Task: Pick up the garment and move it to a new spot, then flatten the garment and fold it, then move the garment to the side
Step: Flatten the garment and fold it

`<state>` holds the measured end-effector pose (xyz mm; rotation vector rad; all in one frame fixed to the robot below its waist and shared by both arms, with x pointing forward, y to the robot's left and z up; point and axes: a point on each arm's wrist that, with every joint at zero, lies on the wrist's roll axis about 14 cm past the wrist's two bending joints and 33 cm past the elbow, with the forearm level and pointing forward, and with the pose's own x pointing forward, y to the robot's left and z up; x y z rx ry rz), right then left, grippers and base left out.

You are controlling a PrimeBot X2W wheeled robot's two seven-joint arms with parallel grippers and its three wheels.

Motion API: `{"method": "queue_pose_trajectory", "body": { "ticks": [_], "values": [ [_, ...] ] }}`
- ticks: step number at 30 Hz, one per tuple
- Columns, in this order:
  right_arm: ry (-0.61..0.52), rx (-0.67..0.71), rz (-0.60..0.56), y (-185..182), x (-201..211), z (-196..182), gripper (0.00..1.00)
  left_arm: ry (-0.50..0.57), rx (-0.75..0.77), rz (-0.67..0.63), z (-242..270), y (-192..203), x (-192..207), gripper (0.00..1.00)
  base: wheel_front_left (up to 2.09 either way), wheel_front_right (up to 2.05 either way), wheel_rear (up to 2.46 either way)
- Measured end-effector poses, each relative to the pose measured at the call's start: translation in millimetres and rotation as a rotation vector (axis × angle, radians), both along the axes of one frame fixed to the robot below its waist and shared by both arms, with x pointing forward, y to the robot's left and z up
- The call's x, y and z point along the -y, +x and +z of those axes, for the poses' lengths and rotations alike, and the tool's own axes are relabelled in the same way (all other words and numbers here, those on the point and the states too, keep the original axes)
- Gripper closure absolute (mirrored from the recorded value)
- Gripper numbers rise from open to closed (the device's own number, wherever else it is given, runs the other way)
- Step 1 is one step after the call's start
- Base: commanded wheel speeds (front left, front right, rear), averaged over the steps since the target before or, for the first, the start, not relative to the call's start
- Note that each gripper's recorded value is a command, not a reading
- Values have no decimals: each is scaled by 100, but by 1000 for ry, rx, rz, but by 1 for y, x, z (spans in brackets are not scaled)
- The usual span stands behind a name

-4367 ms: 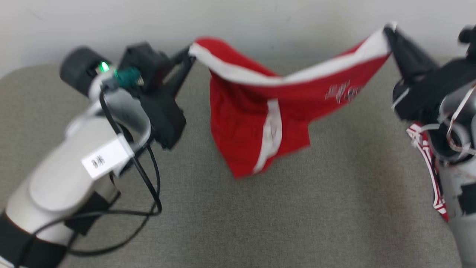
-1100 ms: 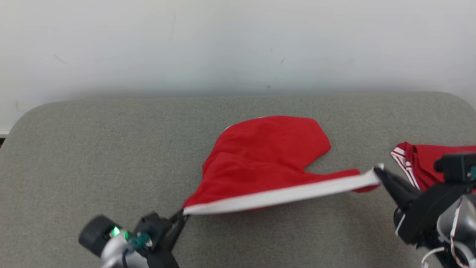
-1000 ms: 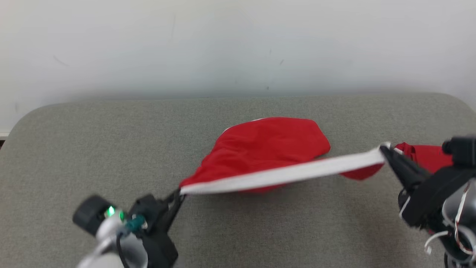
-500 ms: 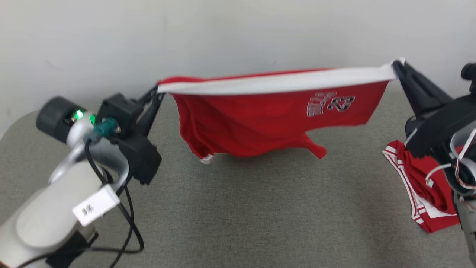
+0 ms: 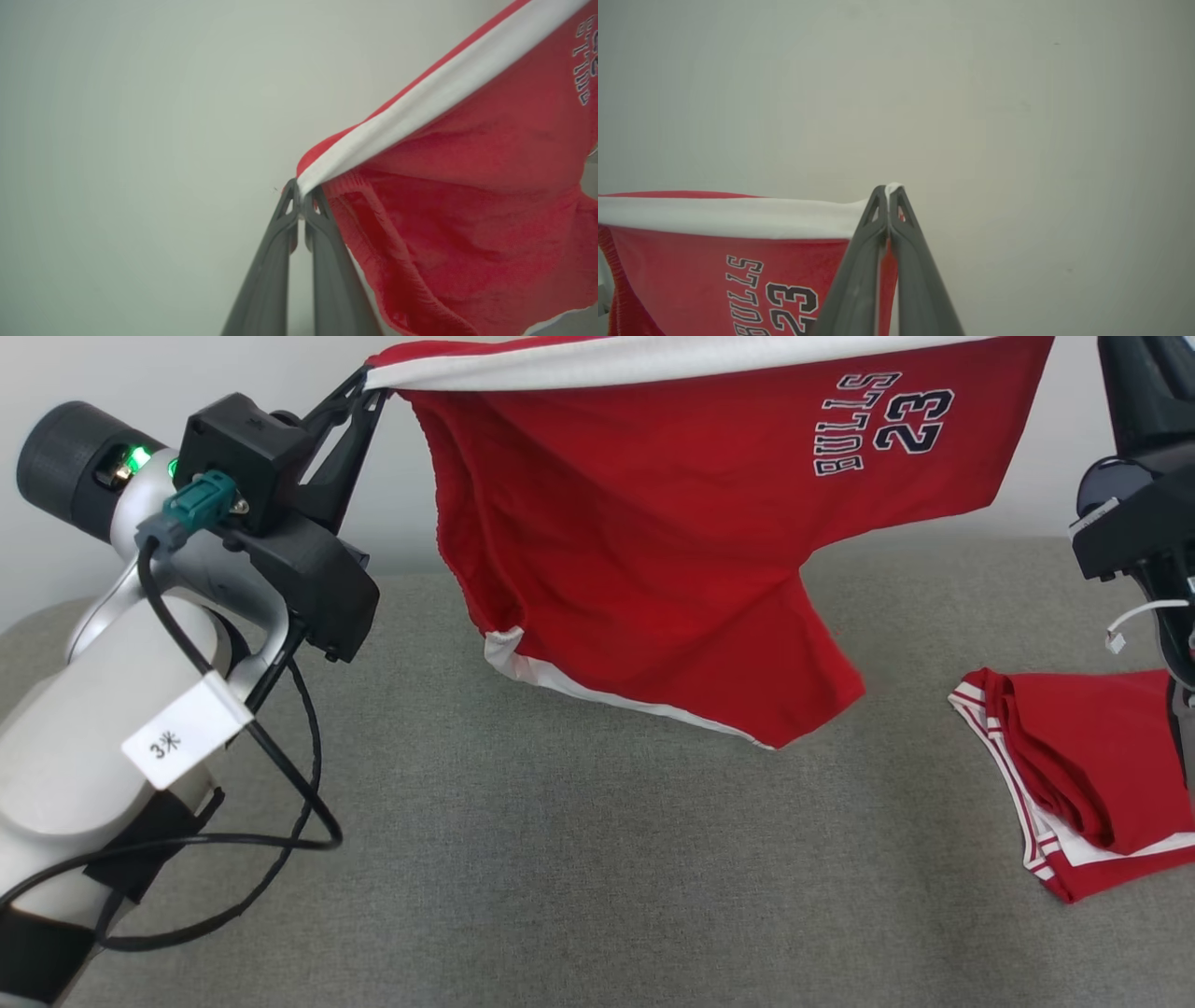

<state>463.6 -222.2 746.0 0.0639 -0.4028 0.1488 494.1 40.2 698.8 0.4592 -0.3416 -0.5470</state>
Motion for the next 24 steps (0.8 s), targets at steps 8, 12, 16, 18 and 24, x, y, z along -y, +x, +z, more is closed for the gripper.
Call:
{"method": "queue_pose_trajectory", "body": {
  "ticks": [8, 12, 16, 18, 24],
  "values": [
    [82, -40, 117, 118, -44, 10, 100, 26, -57, 10, -5, 101, 9, 100, 0, 0, 0],
    [116, 7, 99, 154, -47, 8, 100, 32, -41, 54, -21, 137, -3, 100, 0, 0, 0],
    [172, 200, 39, 174, -38, 24, 100, 0, 63, 83, -26, 164, -8, 100, 0, 0, 0],
    [176, 259, 22, 183, -37, 25, 100, -16, 144, 82, -23, 171, -4, 100, 0, 0, 0],
    [73, 4, 68, 224, -67, -102, 100, 17, 82, 29, -109, 184, 11, 100, 0, 0, 0]
  ]
}}
